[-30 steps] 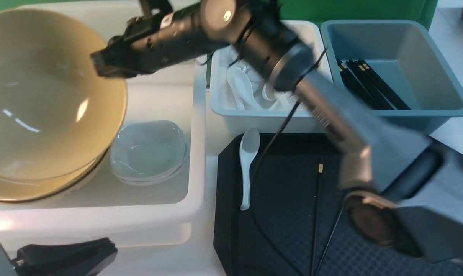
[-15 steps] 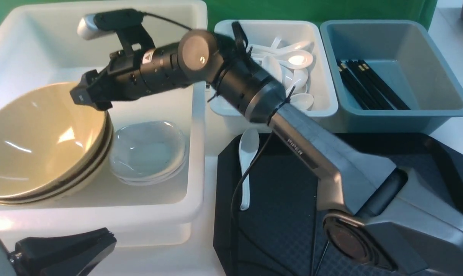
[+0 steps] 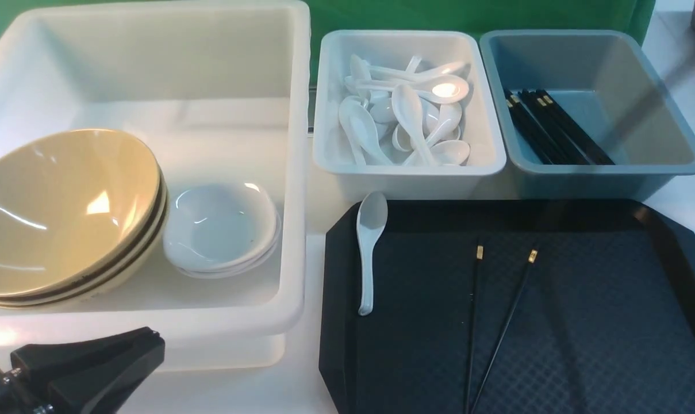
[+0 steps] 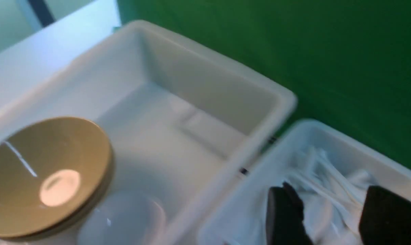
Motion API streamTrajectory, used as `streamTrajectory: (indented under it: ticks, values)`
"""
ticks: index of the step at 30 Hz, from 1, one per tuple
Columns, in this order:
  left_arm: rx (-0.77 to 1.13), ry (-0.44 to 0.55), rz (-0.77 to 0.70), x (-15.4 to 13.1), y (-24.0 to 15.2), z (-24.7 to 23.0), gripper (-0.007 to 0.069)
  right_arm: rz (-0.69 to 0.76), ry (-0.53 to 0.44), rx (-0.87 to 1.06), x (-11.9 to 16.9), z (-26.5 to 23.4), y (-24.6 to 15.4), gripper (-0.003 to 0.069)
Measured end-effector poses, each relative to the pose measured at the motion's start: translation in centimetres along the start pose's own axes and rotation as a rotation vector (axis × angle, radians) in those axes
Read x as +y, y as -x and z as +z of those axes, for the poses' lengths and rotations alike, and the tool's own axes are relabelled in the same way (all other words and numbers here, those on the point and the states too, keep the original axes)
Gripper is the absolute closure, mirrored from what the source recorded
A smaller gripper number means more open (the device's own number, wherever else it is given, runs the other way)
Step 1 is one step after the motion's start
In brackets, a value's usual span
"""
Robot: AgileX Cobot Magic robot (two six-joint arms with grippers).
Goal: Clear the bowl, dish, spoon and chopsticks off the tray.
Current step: Use the left arm to grab the soup spoon in the middle
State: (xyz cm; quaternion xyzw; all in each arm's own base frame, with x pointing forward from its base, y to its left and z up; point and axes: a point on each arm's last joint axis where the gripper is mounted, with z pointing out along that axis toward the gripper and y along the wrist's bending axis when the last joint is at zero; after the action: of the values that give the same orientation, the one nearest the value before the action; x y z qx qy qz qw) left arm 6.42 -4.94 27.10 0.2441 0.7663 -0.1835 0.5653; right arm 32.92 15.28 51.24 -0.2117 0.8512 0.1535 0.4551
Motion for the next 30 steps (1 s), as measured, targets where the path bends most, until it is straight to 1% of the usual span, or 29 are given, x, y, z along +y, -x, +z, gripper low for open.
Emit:
streamTrajectory:
  ticks: [2, 5, 8, 9, 10, 12, 16, 18, 19, 20, 21, 23, 24, 27, 28, 29, 30]
  values:
    - [-0.007, 0.011, -0.01, 0.1, 0.1, 0.0, 0.0636, 0.035, -0.043, 0.069, -1.9, -0.7, -1.7, 0.0346]
    - [-0.016, 0.021, -0.018, 0.2, 0.1, 0.0, 0.0636, 0.093, -0.091, 0.224, -3.8, 0.1, -6.0, 0.0353]
    - [-0.009, 0.022, -0.04, 0.3, 0.1, 0.1, 0.0636, 0.147, -0.11, 0.415, -4.9, 1.9, -11.3, 0.0353]
    - [0.014, 0.016, -0.066, 0.4, 0.0, 0.5, 0.0636, 0.168, -0.112, 0.492, -5.1, 2.8, -14.4, 0.0353]
    - [0.04, 0.007, -0.088, 0.4, 0.0, 0.8, 0.0636, 0.176, -0.113, 0.517, -5.1, 3.3, -16.0, 0.0353]
    - [0.122, -0.036, -0.135, 0.4, 0.0, 1.6, 0.0636, 0.2, -0.111, 0.594, -5.0, 4.1, -20.2, 0.0353]
    - [0.31, -0.176, -0.183, 0.4, 1.9, 3.2, 0.0636, 0.228, -0.115, 0.687, -4.7, 5.0, -26.2, 0.0353]
    - [0.373, -0.241, -0.186, 0.5, 3.7, 4.0, 0.0636, 0.24, -0.116, 0.725, -4.6, 5.0, -27.9, 0.0353]
    - [0.379, -0.247, -0.187, 0.5, 3.8, 4.1, 0.0636, 0.241, -0.115, 0.733, -4.5, 5.0, -28.3, 0.0353]
    - [0.43, -0.298, -0.191, 1.0, 5.5, 5.3, 0.0636, 0.242, -0.116, 0.74, -4.3, 4.5, -29.4, 0.0353]
    - [0.439, -0.299, -0.197, 1.0, 5.4, 5.5, 0.0636, 0.243, -0.116, 0.739, -4.3, 4.4, -29.5, 0.0353]
    - [0.492, -0.36, -0.214, 1.7, 8.0, 7.5, 0.0636, 0.23, -0.122, 0.692, -3.8, 2.9, -30.6, 0.0353]
    - [0.518, -0.381, -0.229, 1.8, 8.4, 8.5, 0.0636, 0.22, -0.123, 0.667, -3.6, 2.2, -30.8, 0.0353]
    - [0.592, -0.454, -0.209, 0.8, 10.3, 11.5, 0.0636, 0.184, -0.138, 0.62, -3.2, 0.5, -31.7, 0.0353]
    - [0.615, -0.459, -0.176, 0.3, 10.8, 12.3, 0.0636, 0.174, -0.143, 0.613, -3.1, 0.0, -31.9, 0.0353]
    - [0.626, -0.466, -0.181, 0.2, 10.7, 12.5, 0.0636, 0.169, -0.146, 0.612, -3.1, -0.2, -32.1, 0.0353]
    - [0.677, -0.448, -0.125, -0.6, 11.2, 13.9, 0.0636, 0.156, -0.154, 0.602, -3.0, -0.8, -32.6, 0.0356]
